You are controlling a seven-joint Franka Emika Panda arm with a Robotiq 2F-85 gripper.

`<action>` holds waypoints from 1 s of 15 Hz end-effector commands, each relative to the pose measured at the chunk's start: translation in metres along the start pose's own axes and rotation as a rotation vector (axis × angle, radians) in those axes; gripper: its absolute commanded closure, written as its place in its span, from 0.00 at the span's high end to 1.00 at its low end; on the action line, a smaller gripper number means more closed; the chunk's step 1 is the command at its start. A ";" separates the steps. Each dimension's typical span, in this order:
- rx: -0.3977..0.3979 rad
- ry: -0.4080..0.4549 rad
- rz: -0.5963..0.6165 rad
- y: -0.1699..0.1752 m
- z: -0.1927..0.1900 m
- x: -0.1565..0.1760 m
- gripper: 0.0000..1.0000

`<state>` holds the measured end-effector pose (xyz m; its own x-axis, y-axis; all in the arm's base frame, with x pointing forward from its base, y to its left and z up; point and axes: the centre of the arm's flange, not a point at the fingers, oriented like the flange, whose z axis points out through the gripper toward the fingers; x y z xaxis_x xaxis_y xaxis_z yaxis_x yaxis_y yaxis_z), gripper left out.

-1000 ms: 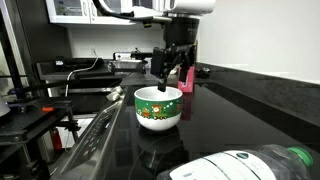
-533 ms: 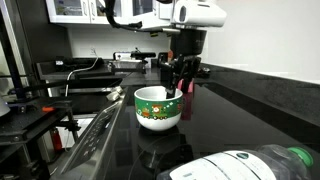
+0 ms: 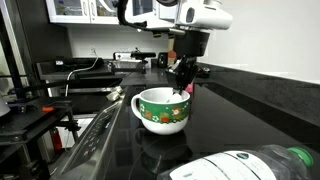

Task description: Move the mug cup to the left

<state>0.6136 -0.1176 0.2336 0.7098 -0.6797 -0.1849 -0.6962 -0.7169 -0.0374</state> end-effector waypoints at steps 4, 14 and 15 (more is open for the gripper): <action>-0.063 0.027 -0.055 -0.009 -0.009 0.006 0.03; -0.069 0.138 -0.252 -0.078 -0.057 -0.007 0.03; -0.058 0.134 -0.270 -0.084 -0.060 -0.004 0.03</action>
<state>0.6605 -0.0643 0.2828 0.8486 -0.5279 -0.0335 -0.5282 -0.8491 0.0014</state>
